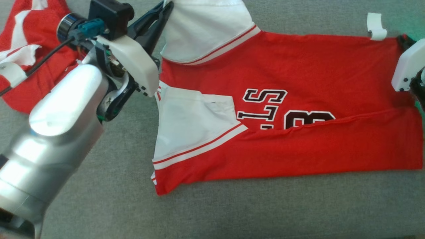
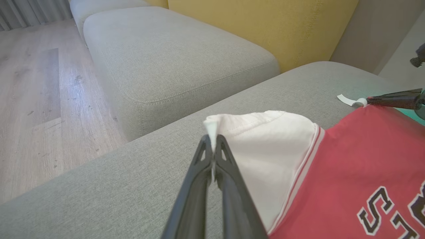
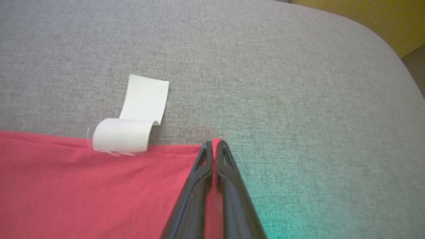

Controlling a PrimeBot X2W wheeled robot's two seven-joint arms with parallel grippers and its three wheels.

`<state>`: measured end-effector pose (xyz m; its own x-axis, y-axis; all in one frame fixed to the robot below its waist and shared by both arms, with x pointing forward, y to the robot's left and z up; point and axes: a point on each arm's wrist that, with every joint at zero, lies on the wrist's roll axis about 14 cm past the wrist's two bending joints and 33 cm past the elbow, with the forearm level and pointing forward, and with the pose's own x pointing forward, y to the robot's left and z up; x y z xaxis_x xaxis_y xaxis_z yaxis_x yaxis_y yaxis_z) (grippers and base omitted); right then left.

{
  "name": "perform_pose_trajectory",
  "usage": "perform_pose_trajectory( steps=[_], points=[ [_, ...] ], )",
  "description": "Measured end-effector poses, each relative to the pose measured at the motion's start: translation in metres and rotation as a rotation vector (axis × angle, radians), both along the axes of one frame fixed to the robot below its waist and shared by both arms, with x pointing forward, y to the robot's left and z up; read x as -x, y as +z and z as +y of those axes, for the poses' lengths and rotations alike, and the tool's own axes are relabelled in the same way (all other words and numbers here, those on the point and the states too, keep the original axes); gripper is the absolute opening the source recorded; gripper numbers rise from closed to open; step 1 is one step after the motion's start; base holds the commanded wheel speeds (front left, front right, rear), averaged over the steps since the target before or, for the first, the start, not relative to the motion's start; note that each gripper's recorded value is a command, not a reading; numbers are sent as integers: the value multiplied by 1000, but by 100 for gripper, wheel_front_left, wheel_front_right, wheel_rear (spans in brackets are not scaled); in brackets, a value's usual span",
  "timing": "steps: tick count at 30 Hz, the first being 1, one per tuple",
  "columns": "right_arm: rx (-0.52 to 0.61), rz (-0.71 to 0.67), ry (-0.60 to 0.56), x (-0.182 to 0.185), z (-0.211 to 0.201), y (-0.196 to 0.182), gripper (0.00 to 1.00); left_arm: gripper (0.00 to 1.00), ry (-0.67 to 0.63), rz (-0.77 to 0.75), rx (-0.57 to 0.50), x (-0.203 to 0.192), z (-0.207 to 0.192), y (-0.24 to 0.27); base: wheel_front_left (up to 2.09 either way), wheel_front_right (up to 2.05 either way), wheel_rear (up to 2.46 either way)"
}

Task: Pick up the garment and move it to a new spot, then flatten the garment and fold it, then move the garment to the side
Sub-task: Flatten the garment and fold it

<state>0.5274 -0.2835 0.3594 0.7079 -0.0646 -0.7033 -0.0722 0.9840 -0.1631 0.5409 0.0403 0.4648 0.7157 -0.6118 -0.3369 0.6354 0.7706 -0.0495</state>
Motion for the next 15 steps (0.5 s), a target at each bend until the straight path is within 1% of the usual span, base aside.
perform_pose_trajectory(
  steps=[4, 6, 11, 15],
  points=[
    [-20, -43, -21, -4, -5, 7, 0, 0, 21, 6, -1, -7, 2, -6, 0, 0, 0],
    [-25, -86, -25, -12, -7, 16, 0, 0, 41, -10, 4, -14, 4, -5, 0, 0, 0],
    [-56, -234, -35, -43, -7, 53, 0, 0, 107, -105, 17, -44, 12, 12, 0, 0, 0],
    [-78, -354, -39, -65, -7, 83, 0, 0, 131, -190, 32, -67, 11, 30, 0, 0, 0]
  ],
)
